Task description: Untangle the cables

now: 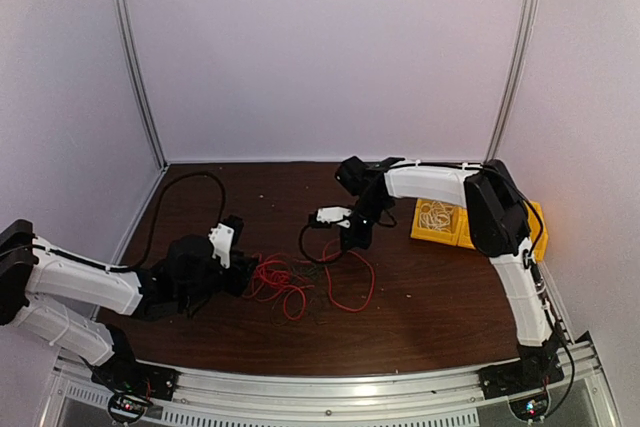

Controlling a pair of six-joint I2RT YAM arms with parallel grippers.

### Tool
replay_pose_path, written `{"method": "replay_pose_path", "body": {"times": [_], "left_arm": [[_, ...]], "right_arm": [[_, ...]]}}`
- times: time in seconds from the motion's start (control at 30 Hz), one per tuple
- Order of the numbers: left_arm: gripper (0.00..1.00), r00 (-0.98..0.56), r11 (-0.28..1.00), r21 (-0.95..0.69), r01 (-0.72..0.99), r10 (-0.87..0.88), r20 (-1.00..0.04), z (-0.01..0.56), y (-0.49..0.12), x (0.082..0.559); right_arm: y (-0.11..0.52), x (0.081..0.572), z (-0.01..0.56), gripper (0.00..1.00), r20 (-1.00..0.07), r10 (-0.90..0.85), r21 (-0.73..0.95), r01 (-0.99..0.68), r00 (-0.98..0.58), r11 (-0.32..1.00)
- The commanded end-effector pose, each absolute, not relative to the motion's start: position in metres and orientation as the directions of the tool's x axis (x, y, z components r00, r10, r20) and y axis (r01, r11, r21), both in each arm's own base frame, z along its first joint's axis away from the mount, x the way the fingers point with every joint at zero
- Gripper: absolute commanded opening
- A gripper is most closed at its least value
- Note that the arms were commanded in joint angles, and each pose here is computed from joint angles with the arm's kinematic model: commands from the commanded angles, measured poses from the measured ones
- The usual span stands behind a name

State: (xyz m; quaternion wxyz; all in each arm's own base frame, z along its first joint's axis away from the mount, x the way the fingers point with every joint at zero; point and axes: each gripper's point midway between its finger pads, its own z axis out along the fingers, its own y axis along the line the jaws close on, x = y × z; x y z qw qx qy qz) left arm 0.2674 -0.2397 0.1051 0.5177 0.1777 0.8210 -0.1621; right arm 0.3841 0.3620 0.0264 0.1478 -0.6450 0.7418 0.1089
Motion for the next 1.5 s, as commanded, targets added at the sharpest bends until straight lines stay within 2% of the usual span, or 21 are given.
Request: {"method": "replay_pose_path", "body": {"times": [0.0,0.07,0.13,0.23,0.33,0.53,0.63,0.8,0.93,1.1,1.17,1.33,1.43,1.47], "left_arm": [[0.41,-0.373,0.894,-0.089,0.439,0.091,-0.923,0.113,-0.233,0.269],[0.42,-0.365,0.894,-0.085,0.441,0.092,-0.926,0.115,-0.233,0.270],[0.43,-0.361,0.895,-0.084,0.439,0.090,-0.928,0.117,-0.234,0.272],[0.47,-0.361,0.894,-0.086,0.440,0.088,-0.929,0.119,-0.239,0.277],[0.48,-0.356,0.888,-0.090,0.450,0.087,-0.930,0.124,-0.245,0.280],[0.48,-0.355,0.880,-0.102,0.464,0.079,-0.931,0.128,-0.250,0.280],[0.48,-0.364,0.880,-0.115,0.461,0.069,-0.929,0.127,-0.248,0.279],[0.49,-0.360,0.887,-0.129,0.443,0.044,-0.932,0.132,-0.238,0.274],[0.49,-0.357,0.901,-0.114,0.419,0.048,-0.933,0.133,-0.228,0.271],[0.49,-0.354,0.909,-0.120,0.400,0.032,-0.935,0.134,-0.220,0.269],[0.49,-0.355,0.909,-0.123,0.399,0.029,-0.934,0.133,-0.220,0.268],[0.50,-0.349,0.899,-0.119,0.422,0.040,-0.936,0.137,-0.228,0.271],[0.51,-0.341,0.881,-0.102,0.462,0.071,-0.937,0.142,-0.242,0.275],[0.51,-0.342,0.875,-0.095,0.475,0.084,-0.936,0.143,-0.247,0.277]], "right_arm": [[0.342,0.373,0.067,0.00,-0.359,-0.924,-0.087,-0.980,-0.136,0.178],[0.335,0.372,0.088,0.02,-0.387,-0.912,-0.122,-0.973,-0.134,0.194],[0.331,0.362,0.101,0.24,-0.394,-0.911,-0.111,-0.978,-0.122,0.179],[0.331,0.338,0.110,0.38,-0.411,-0.905,-0.024,-0.991,-0.107,0.129],[0.332,0.328,0.109,0.42,-0.410,-0.906,0.010,-0.994,-0.104,0.109],[0.359,0.341,0.098,0.50,-0.463,-0.883,0.007,-0.996,-0.079,0.085],[0.376,0.339,0.081,0.59,-0.453,-0.890,0.046,-0.998,-0.062,0.046],[0.384,0.344,0.059,0.63,-0.423,-0.906,0.031,-0.999,0.017,-0.034],[0.376,0.345,0.044,0.61,-0.372,-0.923,0.002,-0.994,0.101,-0.109],[0.378,0.348,0.029,0.56,-0.356,-0.926,-0.015,-0.991,0.127,-0.130],[0.380,0.349,0.024,0.48,-0.353,-0.927,-0.007,-0.991,0.130,-0.136],[0.376,0.347,0.019,0.22,-0.336,-0.931,-0.007,-0.989,0.142,-0.148],[0.377,0.354,0.031,0.00,-0.352,-0.929,-0.057,-0.994,0.110,-0.095],[0.378,0.357,0.038,0.00,-0.363,-0.927,-0.074,-0.995,0.092,-0.070]]}}
